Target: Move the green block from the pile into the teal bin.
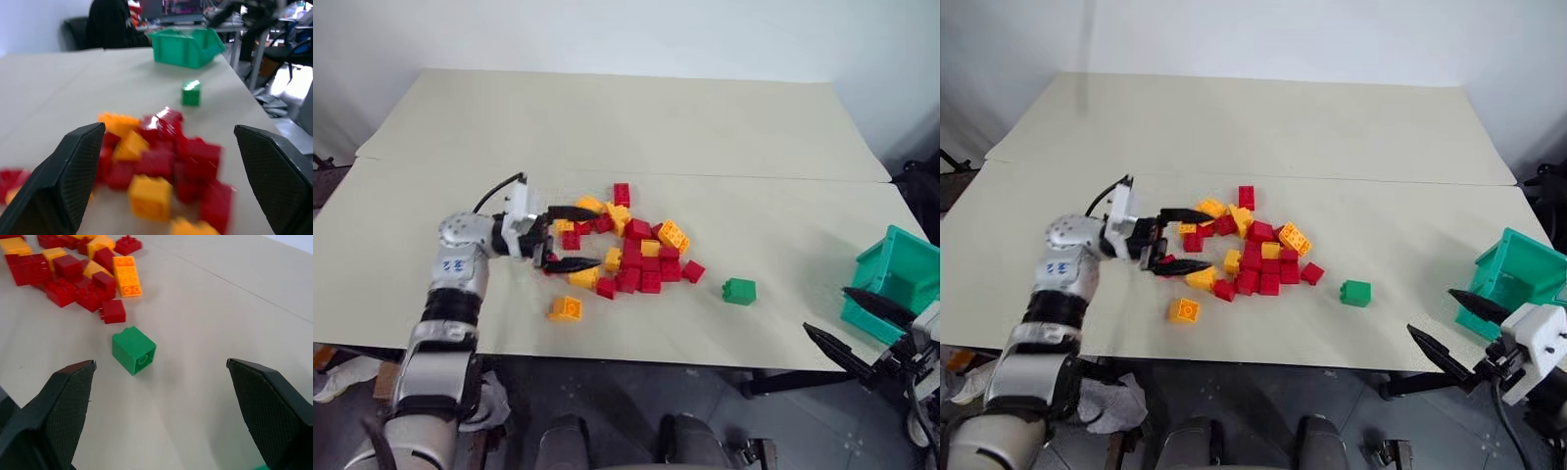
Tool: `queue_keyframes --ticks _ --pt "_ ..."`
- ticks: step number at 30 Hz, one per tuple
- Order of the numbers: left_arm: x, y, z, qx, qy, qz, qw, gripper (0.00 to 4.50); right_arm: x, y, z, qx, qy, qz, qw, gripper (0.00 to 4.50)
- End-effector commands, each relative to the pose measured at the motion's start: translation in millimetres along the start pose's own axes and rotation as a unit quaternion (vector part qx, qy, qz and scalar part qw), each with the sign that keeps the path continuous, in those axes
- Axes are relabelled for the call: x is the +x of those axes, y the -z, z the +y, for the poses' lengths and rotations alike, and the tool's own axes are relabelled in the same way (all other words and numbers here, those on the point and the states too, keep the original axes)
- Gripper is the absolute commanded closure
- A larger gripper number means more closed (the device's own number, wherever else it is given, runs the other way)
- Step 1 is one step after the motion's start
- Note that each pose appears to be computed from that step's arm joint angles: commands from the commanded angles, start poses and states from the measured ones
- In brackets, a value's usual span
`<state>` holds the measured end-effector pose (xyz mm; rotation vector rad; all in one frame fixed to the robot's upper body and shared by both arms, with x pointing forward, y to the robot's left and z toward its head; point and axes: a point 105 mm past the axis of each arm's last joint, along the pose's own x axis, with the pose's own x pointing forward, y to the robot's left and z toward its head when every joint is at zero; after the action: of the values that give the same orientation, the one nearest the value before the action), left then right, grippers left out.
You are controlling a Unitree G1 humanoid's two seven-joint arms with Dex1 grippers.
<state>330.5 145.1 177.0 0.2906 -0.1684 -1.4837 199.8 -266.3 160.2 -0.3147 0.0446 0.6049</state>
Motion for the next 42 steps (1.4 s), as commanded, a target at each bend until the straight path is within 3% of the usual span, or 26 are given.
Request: queue_keyframes --ticks 1,8,13,21,25,31,38,42 --pt "-15.2 -11.4 -18.2 0.016 -0.018 0.002 1.0 0.02 10.4 -6.6 -0.1 -0.022 -0.056 0.004 0.998 0.0" --pt "-24.8 -4.8 -62.0 -0.021 -0.059 0.002 0.998 0.02 57.4 -13.4 7.4 -0.05 -0.207 0.081 0.974 0.0" --pt "-18.1 -3.4 -73.2 -0.04 -0.085 -0.004 0.996 0.02 100.8 -11.1 1.0 -0.081 -0.237 0.13 0.959 0.0" --pt "-12.7 -2.3 -82.1 -0.056 -0.099 -0.005 0.994 0.02 134.3 9.9 -1.1 -0.118 -0.273 0.185 0.937 0.0" --pt "-13.2 -3.3 -83.0 -0.056 -0.104 -0.003 0.993 0.0 143.8 8.2 4.2 -0.094 -0.285 0.174 0.938 0.98" --pt "-6.4 -6.4 -81.2 -0.05 -0.095 -0.011 0.994 0.0 141.7 3.5 4.5 -0.102 -0.269 0.14 0.947 3.01" --pt "22.5 -21.5 -75.7 -0.036 -0.075 -0.059 0.995 0.0 97.4 -35.6 -14.0 -0.063 -0.179 0.009 0.982 3.0" --pt "49.1 -25.6 -73.1 -0.016 -0.054 -0.066 0.996 0.0 55.7 -54.7 -46.5 -0.027 -0.031 -0.04 0.998 3.0"
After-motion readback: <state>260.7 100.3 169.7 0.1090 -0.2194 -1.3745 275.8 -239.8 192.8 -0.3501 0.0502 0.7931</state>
